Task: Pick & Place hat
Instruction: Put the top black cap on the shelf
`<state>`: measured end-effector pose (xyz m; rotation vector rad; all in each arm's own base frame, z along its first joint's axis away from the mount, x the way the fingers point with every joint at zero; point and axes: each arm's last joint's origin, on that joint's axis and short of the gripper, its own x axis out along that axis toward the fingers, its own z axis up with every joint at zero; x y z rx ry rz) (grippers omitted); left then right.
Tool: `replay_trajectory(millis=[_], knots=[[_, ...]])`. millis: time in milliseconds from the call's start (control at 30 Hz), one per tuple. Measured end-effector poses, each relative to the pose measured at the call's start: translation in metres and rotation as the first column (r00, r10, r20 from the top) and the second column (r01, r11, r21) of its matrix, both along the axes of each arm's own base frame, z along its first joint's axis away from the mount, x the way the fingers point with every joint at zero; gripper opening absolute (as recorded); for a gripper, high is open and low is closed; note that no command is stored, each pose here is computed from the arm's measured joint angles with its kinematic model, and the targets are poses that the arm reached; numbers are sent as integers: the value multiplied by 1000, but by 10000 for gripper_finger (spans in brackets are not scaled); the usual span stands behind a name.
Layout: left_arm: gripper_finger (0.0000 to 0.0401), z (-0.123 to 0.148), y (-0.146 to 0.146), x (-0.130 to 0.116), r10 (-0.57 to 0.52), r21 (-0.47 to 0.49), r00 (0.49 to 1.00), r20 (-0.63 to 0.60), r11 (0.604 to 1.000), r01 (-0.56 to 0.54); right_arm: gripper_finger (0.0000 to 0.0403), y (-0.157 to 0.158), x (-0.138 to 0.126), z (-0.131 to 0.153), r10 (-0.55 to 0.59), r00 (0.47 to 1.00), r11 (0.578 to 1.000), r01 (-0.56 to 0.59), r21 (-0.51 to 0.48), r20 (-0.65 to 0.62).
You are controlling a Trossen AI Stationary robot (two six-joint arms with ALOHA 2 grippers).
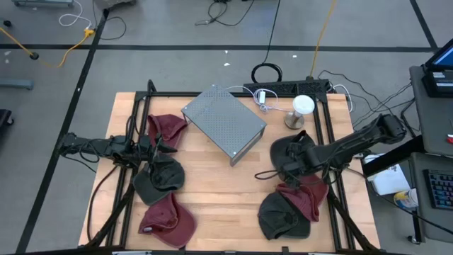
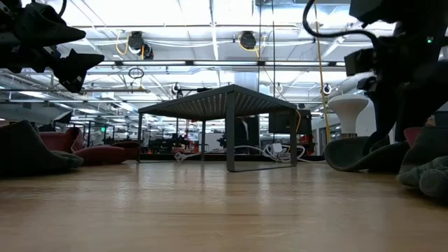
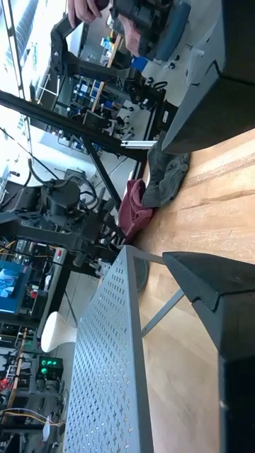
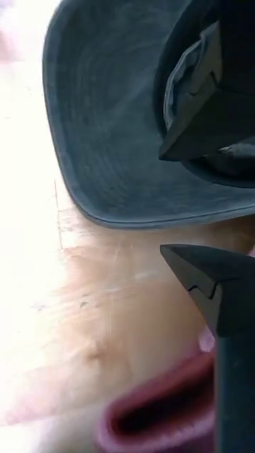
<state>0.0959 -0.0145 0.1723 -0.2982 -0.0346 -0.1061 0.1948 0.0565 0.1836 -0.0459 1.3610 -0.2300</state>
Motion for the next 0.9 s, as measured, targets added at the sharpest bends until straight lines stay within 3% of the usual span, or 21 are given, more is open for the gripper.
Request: replay_trajectory(millis=[500, 667, 900], knots=[[241, 1, 0, 0, 1, -1, 1000, 7, 1000, -1, 186, 0, 3, -37, 12, 997, 998, -16, -54, -73], [241, 1, 0, 0, 1, -2, 1000, 13, 1000, -1, 139, 0, 4, -40, 8, 997, 997, -15, -80, -82], [241, 1, 0, 0, 1, -2, 1000, 13, 1000, -1, 28, -1, 4, -39, 8, 997, 995, -16, -100, -80]])
